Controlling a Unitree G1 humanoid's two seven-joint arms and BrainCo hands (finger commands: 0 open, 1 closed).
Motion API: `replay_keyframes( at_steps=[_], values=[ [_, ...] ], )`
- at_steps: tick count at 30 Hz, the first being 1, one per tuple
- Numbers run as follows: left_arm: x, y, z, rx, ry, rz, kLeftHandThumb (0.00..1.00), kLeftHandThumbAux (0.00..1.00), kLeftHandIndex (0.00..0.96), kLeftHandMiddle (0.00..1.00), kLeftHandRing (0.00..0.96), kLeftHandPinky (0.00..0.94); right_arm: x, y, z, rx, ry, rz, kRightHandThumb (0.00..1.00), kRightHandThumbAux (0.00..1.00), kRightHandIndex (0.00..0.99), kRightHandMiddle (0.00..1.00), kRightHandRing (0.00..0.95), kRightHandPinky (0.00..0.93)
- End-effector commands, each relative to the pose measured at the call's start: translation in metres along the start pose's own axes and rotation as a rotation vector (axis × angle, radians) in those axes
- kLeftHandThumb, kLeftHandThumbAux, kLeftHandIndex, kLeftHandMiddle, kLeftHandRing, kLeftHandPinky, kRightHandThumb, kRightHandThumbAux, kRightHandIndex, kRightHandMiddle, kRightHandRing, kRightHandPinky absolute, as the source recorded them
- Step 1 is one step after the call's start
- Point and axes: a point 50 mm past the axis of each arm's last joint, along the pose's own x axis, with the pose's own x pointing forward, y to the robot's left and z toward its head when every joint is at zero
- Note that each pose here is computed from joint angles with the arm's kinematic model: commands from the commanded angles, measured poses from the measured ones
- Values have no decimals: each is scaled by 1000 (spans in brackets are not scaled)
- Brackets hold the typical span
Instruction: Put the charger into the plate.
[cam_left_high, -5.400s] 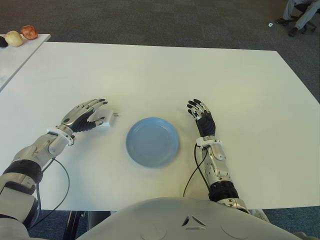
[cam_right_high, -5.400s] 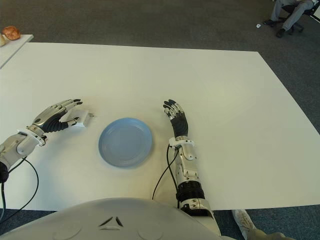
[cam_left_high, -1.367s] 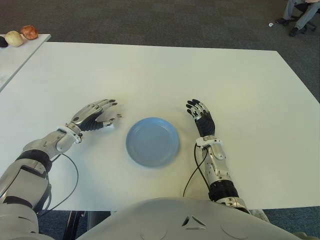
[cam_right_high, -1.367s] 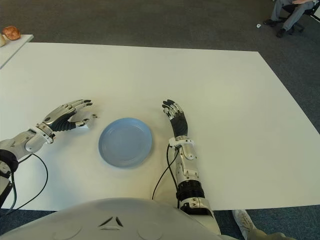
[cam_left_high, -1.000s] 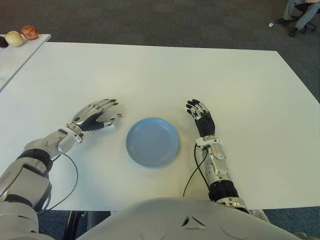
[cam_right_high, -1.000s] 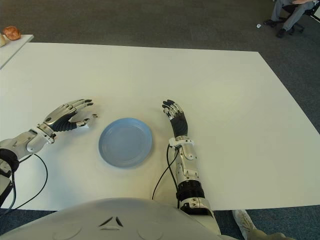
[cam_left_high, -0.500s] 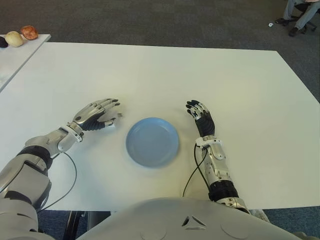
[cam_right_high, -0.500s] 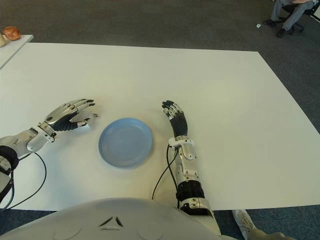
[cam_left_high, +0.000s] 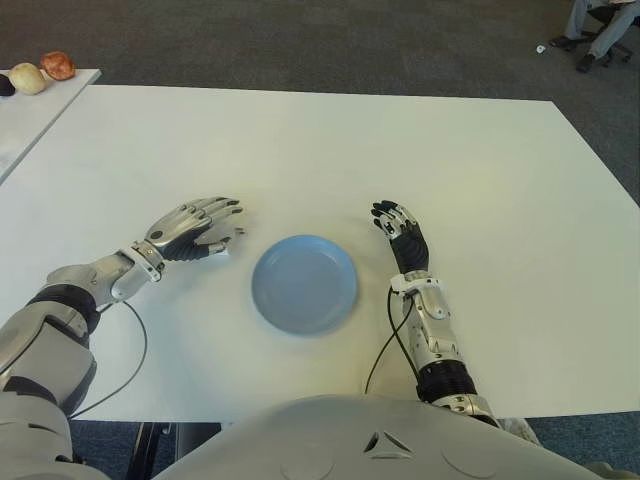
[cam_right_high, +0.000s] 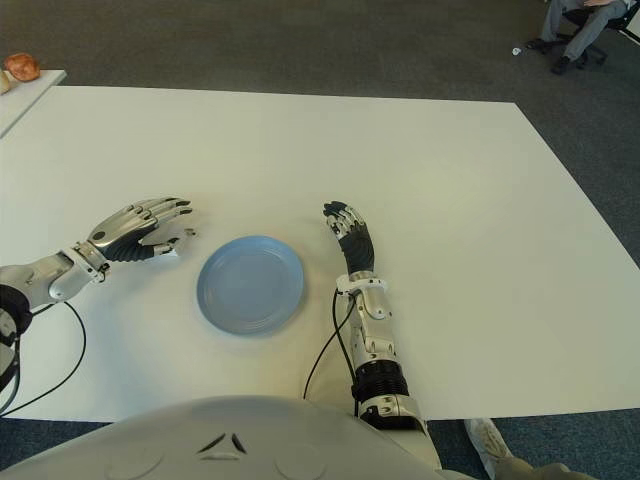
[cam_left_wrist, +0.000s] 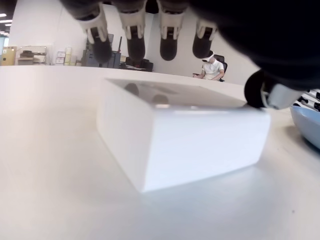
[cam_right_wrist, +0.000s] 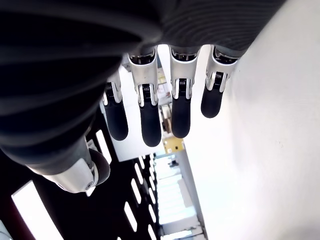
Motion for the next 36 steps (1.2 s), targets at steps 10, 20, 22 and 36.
replay_keyframes(
  at_steps=[10,20,22,36],
  values=[
    [-17,-23,1,81,-44,-212,177,291,0,0,0,17,-13,2,-27,27,133,-57,0,665,262,303,244,194],
    [-21,-19,-2,95,-65,-280,186,297,0,0,0,35,-13,6,-28,13,137,-56,0,632,245,289,224,161],
    [-22,-19,-2,92,-65,-301,193,294,0,0,0,34,-14,6,-28,11,138,-56,0,624,243,289,224,160],
    [-21,-5,-5,148,-120,-380,167,294,0,0,0,28,-13,12,-30,8,139,-57,0,629,254,300,236,175]
  ],
)
